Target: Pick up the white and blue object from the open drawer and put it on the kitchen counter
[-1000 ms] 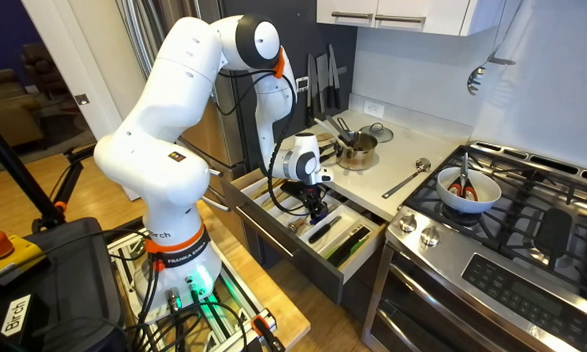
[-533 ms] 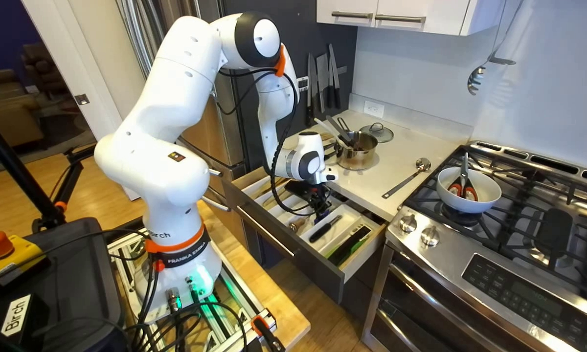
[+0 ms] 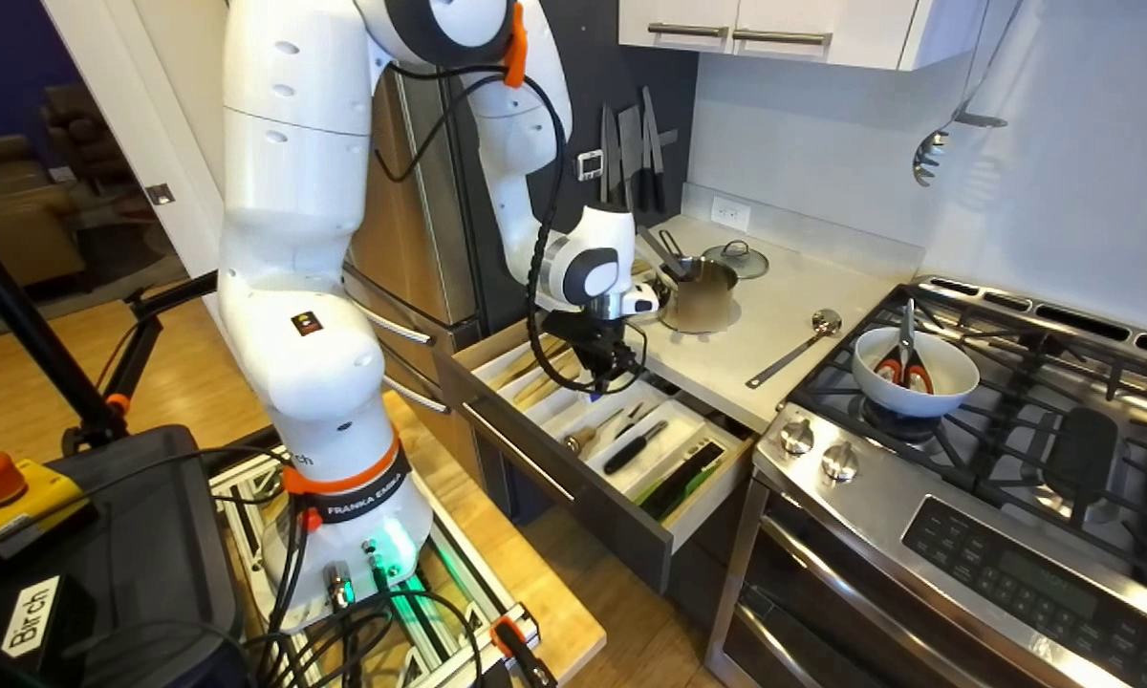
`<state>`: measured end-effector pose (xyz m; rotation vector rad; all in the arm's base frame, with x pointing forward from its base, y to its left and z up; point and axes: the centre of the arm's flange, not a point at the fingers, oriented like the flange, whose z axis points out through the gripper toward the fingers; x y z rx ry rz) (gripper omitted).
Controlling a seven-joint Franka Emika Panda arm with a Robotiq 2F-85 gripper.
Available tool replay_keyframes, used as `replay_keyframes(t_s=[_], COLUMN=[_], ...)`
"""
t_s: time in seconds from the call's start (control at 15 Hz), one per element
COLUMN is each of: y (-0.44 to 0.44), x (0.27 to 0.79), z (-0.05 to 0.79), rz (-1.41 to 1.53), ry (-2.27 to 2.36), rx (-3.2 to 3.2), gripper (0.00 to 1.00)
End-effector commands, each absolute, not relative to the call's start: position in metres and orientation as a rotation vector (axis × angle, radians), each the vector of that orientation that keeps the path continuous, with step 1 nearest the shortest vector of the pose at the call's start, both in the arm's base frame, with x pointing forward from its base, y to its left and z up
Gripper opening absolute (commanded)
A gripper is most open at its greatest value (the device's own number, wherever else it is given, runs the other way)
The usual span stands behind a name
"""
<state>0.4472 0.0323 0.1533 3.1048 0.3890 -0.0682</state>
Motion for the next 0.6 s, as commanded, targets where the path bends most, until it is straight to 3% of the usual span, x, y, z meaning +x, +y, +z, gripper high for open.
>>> replay_keyframes(t_s=[0.0, 0.53], y=[-0.009, -0.089], x=[0.422, 0.461], z=[0.206, 0.223], rz=[-0.142, 0.073], ry=[0.339, -0.345], rx=[3.157, 3.103], gripper=[0.01, 0.01])
